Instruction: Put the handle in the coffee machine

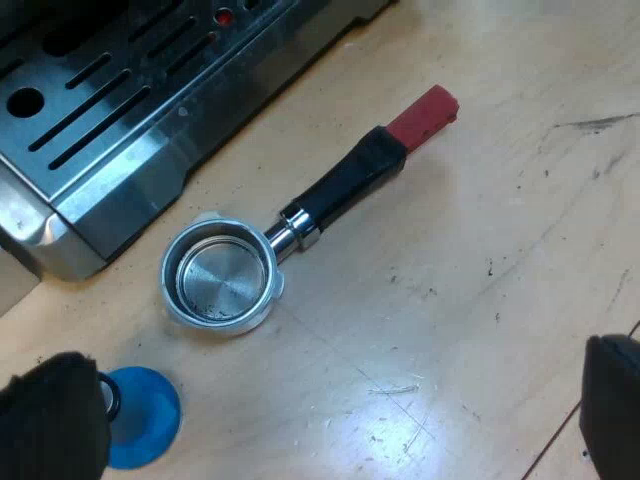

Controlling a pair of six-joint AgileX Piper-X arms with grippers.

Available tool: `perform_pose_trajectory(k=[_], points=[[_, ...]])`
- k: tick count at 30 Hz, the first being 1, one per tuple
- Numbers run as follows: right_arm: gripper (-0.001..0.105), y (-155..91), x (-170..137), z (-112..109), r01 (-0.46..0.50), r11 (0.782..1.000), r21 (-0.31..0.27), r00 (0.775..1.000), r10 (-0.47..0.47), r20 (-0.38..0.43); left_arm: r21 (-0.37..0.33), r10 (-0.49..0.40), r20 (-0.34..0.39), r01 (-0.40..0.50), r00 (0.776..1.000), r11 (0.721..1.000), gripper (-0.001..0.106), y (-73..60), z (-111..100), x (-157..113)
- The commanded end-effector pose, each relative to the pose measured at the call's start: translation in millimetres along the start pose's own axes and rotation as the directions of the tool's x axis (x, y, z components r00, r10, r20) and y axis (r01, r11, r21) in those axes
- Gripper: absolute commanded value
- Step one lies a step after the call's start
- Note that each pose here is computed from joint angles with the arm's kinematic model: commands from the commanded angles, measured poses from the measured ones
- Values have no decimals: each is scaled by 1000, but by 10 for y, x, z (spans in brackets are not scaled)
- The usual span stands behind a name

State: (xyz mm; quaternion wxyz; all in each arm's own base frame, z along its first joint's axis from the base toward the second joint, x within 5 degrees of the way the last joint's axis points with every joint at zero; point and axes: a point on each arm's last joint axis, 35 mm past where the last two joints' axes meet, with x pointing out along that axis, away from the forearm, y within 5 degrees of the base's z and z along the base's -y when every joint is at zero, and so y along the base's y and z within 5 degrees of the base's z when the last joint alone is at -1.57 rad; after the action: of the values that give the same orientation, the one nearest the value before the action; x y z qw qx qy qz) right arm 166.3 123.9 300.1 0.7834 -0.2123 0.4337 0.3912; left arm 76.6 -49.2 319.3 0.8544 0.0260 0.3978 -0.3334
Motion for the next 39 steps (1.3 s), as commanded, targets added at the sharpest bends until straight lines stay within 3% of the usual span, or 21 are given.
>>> perform_pose_trajectory(k=[1, 5, 12, 17, 21, 26, 34, 39], points=[[55, -31, 79, 107, -15, 1000, -4, 1000, 15, -10, 7, -5, 18, 5, 1000, 1000, 98, -12, 28, -25], [34, 38, 221, 205, -32, 999, -27, 998, 31, -46, 7, -7, 17, 7, 1000, 1000, 98, -13, 28, -25], [0, 276, 490, 294, 18, 997, -81, 994, -27, -104, 7, -15, 17, 15, 1000, 1000, 98, -15, 28, -25], [0, 418, 691, 385, 91, 989, -114, 993, -98, -63, 7, -15, 17, 15, 1000, 1000, 98, -15, 28, -25], [0, 455, 832, 443, 90, 991, -94, 995, -94, -43, 7, -15, 17, 15, 1000, 1000, 98, -15, 28, -25], [0, 452, 1022, 450, 87, 992, -89, 993, -93, -70, 5, -14, 9, 14, 1000, 1000, 98, -9, 12, -5], [0, 576, 1319, 447, 80, 988, -128, 990, -94, -102, -10, -14, -38, 13, 999, 1000, 98, 29, -88, 115], [0, 574, 1562, 430, 81, 991, -107, 988, -94, -124, -10, -14, -38, 13, 999, 1000, 98, 29, -88, 116]])
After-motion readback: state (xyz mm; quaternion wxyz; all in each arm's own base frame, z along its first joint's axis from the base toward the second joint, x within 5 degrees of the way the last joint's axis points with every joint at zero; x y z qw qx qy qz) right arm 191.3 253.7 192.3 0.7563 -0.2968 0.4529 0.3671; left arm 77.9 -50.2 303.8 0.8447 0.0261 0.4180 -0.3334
